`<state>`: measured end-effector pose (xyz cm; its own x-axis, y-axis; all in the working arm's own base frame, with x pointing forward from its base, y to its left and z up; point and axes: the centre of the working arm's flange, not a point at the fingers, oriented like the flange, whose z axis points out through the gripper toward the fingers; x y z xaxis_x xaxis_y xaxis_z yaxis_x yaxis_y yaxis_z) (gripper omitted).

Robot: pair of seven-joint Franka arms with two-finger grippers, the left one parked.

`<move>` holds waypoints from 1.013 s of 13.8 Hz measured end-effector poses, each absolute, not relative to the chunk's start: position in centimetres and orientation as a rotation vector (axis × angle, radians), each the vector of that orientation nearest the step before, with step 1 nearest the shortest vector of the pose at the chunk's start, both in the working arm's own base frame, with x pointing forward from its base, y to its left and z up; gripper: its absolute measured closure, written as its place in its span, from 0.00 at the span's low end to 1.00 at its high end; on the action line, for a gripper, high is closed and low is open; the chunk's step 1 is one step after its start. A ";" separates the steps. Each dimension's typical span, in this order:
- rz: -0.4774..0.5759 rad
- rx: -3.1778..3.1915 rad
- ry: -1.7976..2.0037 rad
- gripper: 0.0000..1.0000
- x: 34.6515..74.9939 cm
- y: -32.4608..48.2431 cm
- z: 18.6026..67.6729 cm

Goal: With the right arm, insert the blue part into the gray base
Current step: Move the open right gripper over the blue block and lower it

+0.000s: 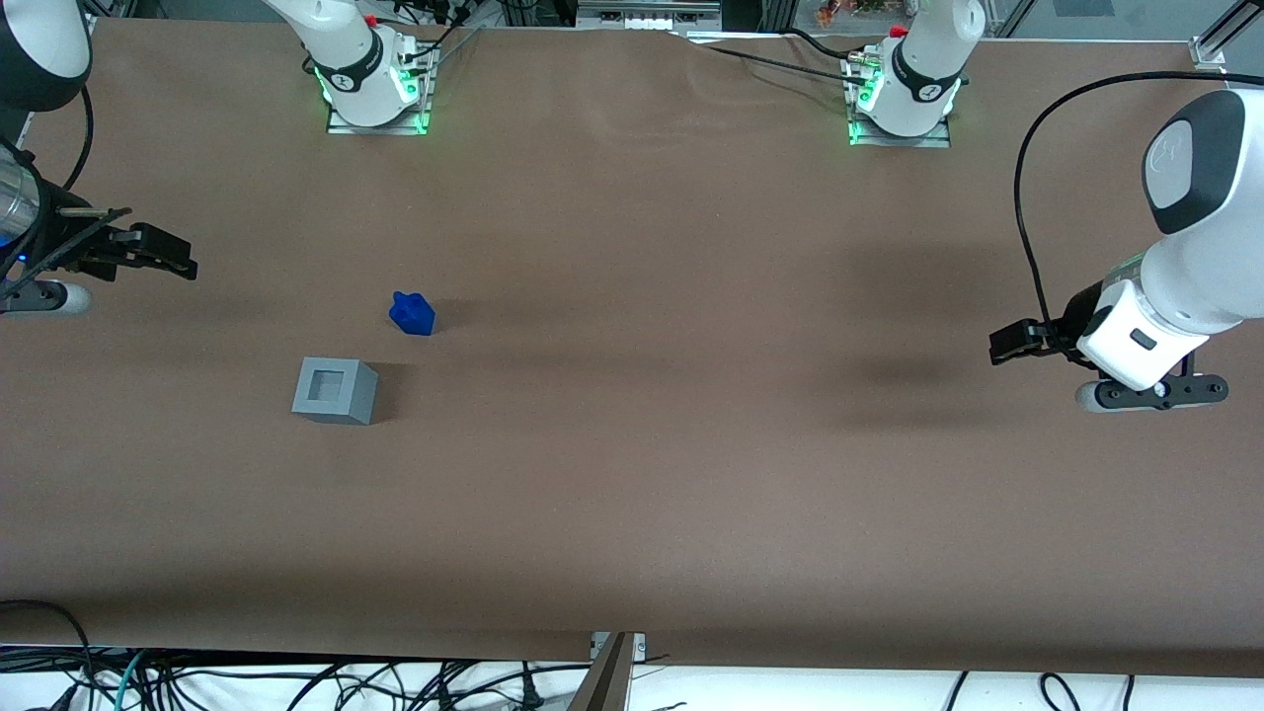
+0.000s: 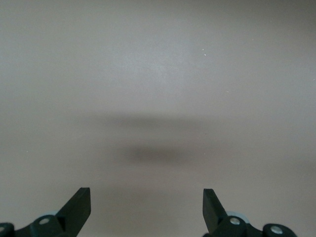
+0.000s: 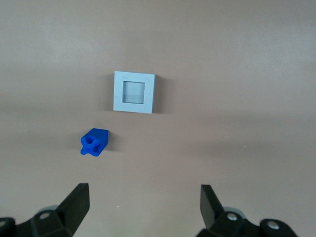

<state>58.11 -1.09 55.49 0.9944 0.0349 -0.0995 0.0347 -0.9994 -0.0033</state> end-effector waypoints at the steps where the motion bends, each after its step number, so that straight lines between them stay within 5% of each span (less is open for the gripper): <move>1: 0.164 -3.135 -0.058 0.00 58.1 -1.0 55.4; 10: 0.177 -3.126 -0.068 0.00 58.1 -0.5 55.2; 14: 0.192 -3.096 -0.103 0.00 58.6 3.1 51.0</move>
